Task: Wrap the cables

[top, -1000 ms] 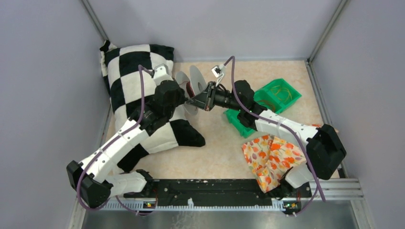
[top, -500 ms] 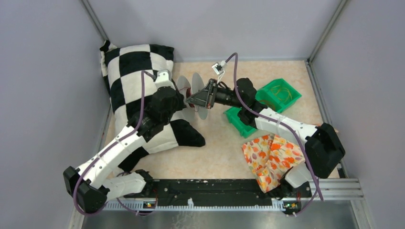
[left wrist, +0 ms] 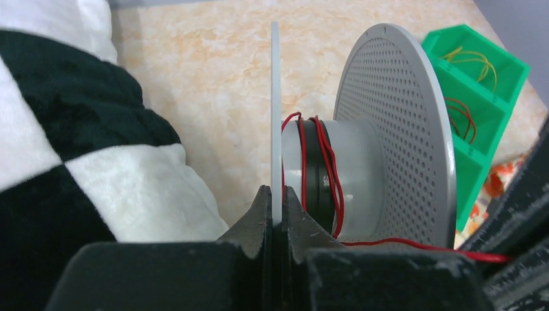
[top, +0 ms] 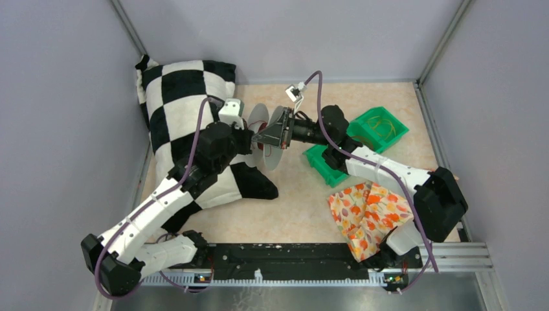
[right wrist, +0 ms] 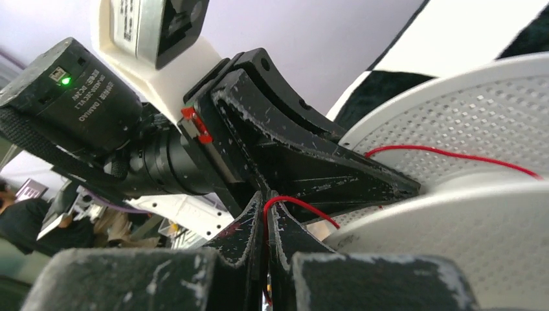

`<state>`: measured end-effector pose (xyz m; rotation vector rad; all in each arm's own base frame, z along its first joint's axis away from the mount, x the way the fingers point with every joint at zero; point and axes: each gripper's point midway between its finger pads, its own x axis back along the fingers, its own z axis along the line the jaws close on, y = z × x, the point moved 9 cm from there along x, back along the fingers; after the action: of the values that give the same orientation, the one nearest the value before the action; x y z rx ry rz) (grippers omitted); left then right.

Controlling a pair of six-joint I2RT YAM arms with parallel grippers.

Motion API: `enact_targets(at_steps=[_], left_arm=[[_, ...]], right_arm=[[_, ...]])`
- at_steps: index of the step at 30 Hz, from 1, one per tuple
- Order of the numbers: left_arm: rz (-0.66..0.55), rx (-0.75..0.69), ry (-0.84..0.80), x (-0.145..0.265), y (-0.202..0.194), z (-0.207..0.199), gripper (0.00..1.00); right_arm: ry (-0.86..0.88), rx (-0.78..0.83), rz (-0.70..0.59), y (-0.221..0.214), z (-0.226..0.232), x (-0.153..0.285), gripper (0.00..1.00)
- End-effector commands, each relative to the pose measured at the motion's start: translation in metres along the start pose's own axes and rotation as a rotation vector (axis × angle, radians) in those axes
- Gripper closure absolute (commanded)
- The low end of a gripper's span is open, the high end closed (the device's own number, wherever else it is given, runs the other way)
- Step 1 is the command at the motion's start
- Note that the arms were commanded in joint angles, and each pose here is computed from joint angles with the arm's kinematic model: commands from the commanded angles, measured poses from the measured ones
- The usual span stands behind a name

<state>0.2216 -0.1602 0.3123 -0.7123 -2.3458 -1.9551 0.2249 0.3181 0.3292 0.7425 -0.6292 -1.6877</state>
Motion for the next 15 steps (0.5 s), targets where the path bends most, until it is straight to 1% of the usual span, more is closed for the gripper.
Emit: enact_targets(at_steps=[1,4,8,11,15], left_arm=[[-0.211,-0.183,-0.161,0.019,0.036,-0.007,1.0],[-0.21,-0.311,-0.228,0.029,0.043,-0.007,1.0],[-0.139,-0.455,-0.374,0.041,0.045,-0.014,1.0],[-0.088,-0.512,-0.469,0.049,0.042,-0.017,1.0],[-0.044,-0.564,-0.559,0.054,0.036,-0.02,1.0]], right_arm=[[0.143,0.105,0.053,0.021,0.028,0.0,1.0],[0.189,0.121,0.163,0.016,0.032,0.004,1.0],[0.245,0.131,0.257,0.012,0.035,0.017,1.0],[0.264,0.138,0.321,0.01,0.038,0.024,1.0],[0.33,0.174,0.368,0.015,0.057,0.035,1.0]])
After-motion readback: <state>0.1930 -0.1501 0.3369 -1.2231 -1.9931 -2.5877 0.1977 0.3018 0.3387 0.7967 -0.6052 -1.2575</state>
